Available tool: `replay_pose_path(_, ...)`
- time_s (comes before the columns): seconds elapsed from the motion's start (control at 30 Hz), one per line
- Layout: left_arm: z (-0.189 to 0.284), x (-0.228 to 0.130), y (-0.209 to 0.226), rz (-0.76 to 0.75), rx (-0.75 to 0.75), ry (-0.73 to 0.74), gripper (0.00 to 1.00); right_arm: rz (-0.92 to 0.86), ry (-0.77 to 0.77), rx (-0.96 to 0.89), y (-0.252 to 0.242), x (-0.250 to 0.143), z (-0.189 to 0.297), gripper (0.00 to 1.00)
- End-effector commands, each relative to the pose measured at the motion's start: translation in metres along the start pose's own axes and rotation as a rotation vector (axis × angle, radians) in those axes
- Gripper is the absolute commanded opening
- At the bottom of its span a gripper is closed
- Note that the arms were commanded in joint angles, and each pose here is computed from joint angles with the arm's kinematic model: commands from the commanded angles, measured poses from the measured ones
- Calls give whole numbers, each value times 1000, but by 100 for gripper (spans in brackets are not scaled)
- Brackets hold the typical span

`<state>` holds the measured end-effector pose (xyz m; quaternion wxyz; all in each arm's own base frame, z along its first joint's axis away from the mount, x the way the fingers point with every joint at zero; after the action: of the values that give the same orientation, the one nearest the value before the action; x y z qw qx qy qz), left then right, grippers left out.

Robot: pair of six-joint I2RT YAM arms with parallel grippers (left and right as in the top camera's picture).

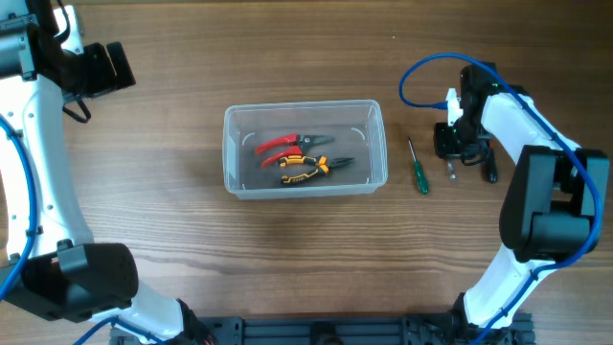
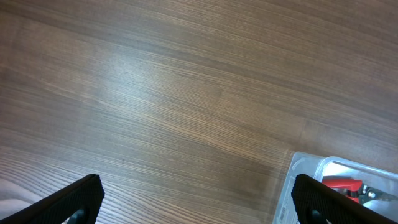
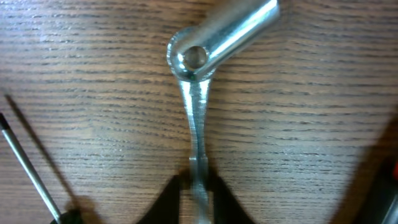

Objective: Pack container
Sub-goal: 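Lower the right gripper onto the silver socket wrench and grasp it, then carry the wrench with the right gripper and release into container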

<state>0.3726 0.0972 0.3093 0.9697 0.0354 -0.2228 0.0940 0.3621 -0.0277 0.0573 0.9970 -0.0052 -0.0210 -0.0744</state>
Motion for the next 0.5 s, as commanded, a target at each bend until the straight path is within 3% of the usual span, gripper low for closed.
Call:
replay_pose_path(0.0, -4, 0, 2, 11, 0, 7, 100, -7, 14, -20, -1, -1, -6, 5)
replay_pose_path(0.2, -4, 0, 2, 11, 0, 7, 100, -8, -34, -16, 0, 14, 11, 4)
replay_pose_path(0.33, -4, 0, 2, 11, 0, 7, 100, 82, -221, 8, 5, 56, 97, 4)
replay_pose_path(0.47, -4, 0, 2, 11, 0, 7, 100, 358, -424, 234, 48, 67, 203, 4)
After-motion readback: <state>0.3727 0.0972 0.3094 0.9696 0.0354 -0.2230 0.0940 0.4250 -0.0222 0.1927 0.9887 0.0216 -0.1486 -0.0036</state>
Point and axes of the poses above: each gripper's point midway between its finger pads, its own z axis back along the fingers, its own y axis along the line the jaws close on, x = y × z, the point moved 6 cm from there along z, back along the fingers, and after that the axes turned 8 degrees about -z, right-handed, at the moved point
